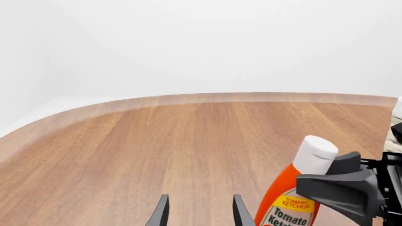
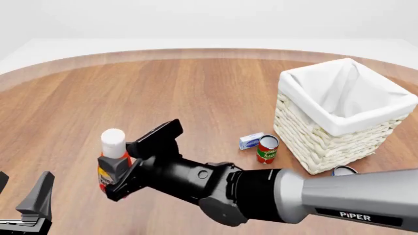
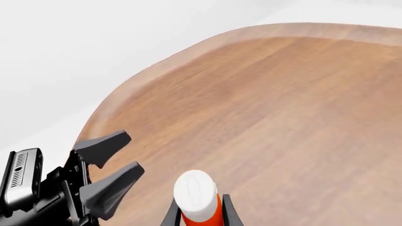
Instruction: Pick up the ketchup, and put it in the basket.
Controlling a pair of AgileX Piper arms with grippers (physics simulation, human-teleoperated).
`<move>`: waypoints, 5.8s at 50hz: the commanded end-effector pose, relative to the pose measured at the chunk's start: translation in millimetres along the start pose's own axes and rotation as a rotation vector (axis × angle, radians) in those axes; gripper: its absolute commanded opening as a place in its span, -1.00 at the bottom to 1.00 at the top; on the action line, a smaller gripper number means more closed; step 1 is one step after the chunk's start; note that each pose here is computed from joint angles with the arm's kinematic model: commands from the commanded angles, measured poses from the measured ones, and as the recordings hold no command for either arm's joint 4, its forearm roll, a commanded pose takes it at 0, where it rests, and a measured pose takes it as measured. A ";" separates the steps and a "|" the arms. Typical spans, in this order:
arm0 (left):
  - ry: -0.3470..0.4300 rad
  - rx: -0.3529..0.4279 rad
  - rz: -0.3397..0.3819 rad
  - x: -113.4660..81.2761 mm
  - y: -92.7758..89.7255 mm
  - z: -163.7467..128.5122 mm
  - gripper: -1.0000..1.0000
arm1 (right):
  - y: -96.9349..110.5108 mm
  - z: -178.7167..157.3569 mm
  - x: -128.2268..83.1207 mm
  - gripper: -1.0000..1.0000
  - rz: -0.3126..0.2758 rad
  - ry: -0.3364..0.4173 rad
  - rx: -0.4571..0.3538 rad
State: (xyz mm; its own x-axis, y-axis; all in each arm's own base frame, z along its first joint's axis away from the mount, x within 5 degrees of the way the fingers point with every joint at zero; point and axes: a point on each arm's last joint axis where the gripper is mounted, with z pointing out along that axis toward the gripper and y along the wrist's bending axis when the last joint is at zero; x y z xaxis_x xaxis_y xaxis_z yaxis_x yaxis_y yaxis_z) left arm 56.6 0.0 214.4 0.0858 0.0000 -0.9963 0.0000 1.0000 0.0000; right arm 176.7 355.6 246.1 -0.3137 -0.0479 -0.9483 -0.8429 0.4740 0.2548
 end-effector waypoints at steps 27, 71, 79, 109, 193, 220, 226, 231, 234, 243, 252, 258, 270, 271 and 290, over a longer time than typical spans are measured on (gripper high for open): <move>0.000 0.000 0.000 0.0 0.0 0.0 1.00 | -54.1 -21.2 -46.5 -1.00 0.030 -0.122 0.138; 0.000 0.000 0.000 0.0 0.0 0.0 1.00 | -157.4 -92.6 -100.9 -1.00 0.110 -0.351 0.427; 0.000 0.000 0.000 0.0 0.0 0.0 1.00 | -173.7 -112.3 -107.1 -1.00 0.133 -0.397 0.483; 0.000 0.000 0.000 0.0 0.0 0.0 1.00 | -219.1 -204.9 -118.3 -1.00 0.168 -0.583 0.715; 0.000 0.000 0.000 0.0 0.0 0.0 1.00 | -244.1 -313.8 -86.4 -1.00 0.185 -0.608 1.091; 0.000 0.000 0.000 0.0 0.0 0.0 1.00 | -254.5 -314.6 -88.0 -1.00 0.186 -0.571 1.120; 0.000 0.000 0.000 0.0 0.0 0.0 1.00 | -257.2 -311.1 -86.5 -1.00 0.186 -0.557 1.117; 0.000 0.000 0.000 0.0 0.0 0.0 1.00 | -263.2 -304.8 -82.5 -1.00 0.195 -0.532 1.112; 0.000 0.000 0.000 0.0 0.0 0.0 1.00 | -266.0 -301.8 -81.5 -1.00 0.195 -0.514 1.111; 0.000 0.000 0.000 0.0 0.0 0.0 1.00 | -271.4 -301.1 -80.0 -1.00 0.195 -0.484 1.125; 0.000 0.000 0.000 0.0 0.0 0.0 1.00 | -272.2 -304.9 -81.8 -1.00 0.171 -0.461 1.145; 0.000 0.000 0.000 0.0 0.0 0.0 1.00 | -276.8 -303.6 -81.3 -1.00 0.173 -0.434 1.153; 0.000 0.000 0.000 0.0 0.0 0.0 1.00 | -283.1 -303.6 -80.3 -1.00 0.158 -0.383 1.173; 0.000 0.000 0.000 0.0 0.0 0.0 1.00 | -283.3 -303.6 -80.7 -1.00 0.156 -0.379 1.174; 0.000 0.000 0.000 0.0 0.0 0.0 1.00 | -290.9 -302.5 -80.8 -1.00 0.137 -0.326 1.189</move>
State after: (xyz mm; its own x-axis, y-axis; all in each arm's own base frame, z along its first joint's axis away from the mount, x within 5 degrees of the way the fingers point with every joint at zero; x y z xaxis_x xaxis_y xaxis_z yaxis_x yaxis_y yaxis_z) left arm 56.6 0.0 214.4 0.0858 0.0000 -0.9963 0.0000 1.0000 0.0000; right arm 311.5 -44.0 304.8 -0.0942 0.2095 -0.9733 0.1614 0.9679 0.1927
